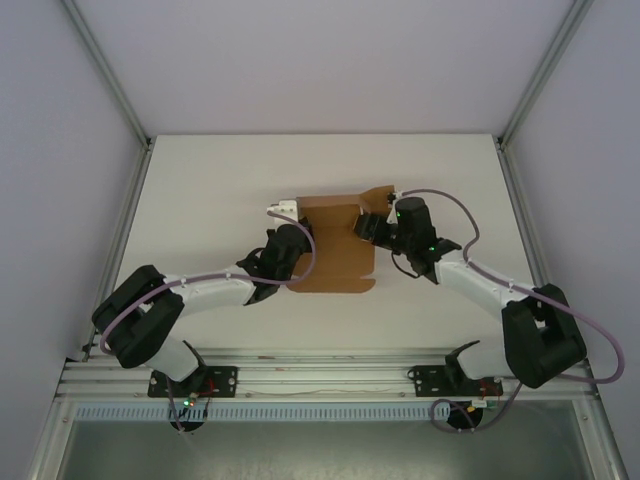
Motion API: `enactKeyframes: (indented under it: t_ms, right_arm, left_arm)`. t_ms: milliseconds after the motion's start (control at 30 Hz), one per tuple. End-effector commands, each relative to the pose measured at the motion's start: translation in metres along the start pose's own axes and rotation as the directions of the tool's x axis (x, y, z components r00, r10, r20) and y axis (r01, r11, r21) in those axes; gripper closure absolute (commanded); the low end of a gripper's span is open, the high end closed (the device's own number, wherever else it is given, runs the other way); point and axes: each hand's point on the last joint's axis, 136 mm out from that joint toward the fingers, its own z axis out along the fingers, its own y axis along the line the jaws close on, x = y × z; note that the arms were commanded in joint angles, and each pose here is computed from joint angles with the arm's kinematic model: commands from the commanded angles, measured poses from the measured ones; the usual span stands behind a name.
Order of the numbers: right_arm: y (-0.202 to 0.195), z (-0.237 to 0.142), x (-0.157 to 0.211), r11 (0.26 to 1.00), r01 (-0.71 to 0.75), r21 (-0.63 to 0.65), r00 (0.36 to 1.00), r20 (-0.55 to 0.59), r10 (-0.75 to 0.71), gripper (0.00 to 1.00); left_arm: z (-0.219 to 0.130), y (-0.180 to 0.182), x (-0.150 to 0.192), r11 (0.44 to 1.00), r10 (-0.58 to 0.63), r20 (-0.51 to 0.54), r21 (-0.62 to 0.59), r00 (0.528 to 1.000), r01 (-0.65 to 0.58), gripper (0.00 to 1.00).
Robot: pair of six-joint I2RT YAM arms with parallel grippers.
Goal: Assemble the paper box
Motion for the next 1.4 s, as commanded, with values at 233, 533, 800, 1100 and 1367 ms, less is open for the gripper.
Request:
enactKeyframes:
  t_ms: [233,533,800,1100,1367]
  right_arm:
    - [0.024,-0.016,0.007,0.985,-0.097,-0.144,0.995,-0.018,0.095,0.59]
    - [0.036,-0.020,0.002,0.977,-0.096,-0.192,0.995,-0.007,0.097,0.82]
    - [0.027,-0.025,0.000,0.988,-0.072,-0.136,0.997,0.021,0.076,0.82]
    - [-0.034,-0.109,-0.029,0.959,0.075,0.274,0.960,0.241,-0.144,0.35]
    - [-0.068,-0.153,-0.074,0.921,0.040,0.387,0.926,0.331,-0.179,0.08]
  left_arm:
    - [0.002,-0.003,-0.012,0.997,-0.074,0.065,-0.014,0.995,0.076,1.00]
    - [0.004,-0.008,-0.017,0.994,-0.109,0.078,0.003,0.991,0.109,1.00]
    - [0.003,-0.010,-0.017,0.996,-0.090,0.066,0.018,0.994,0.089,1.00]
    - [-0.006,0.003,-0.009,1.000,-0.013,0.041,-0.015,0.999,0.014,1.00]
    - [-0.012,-0.007,0.004,0.996,0.017,0.007,0.087,1.000,-0.017,1.00]
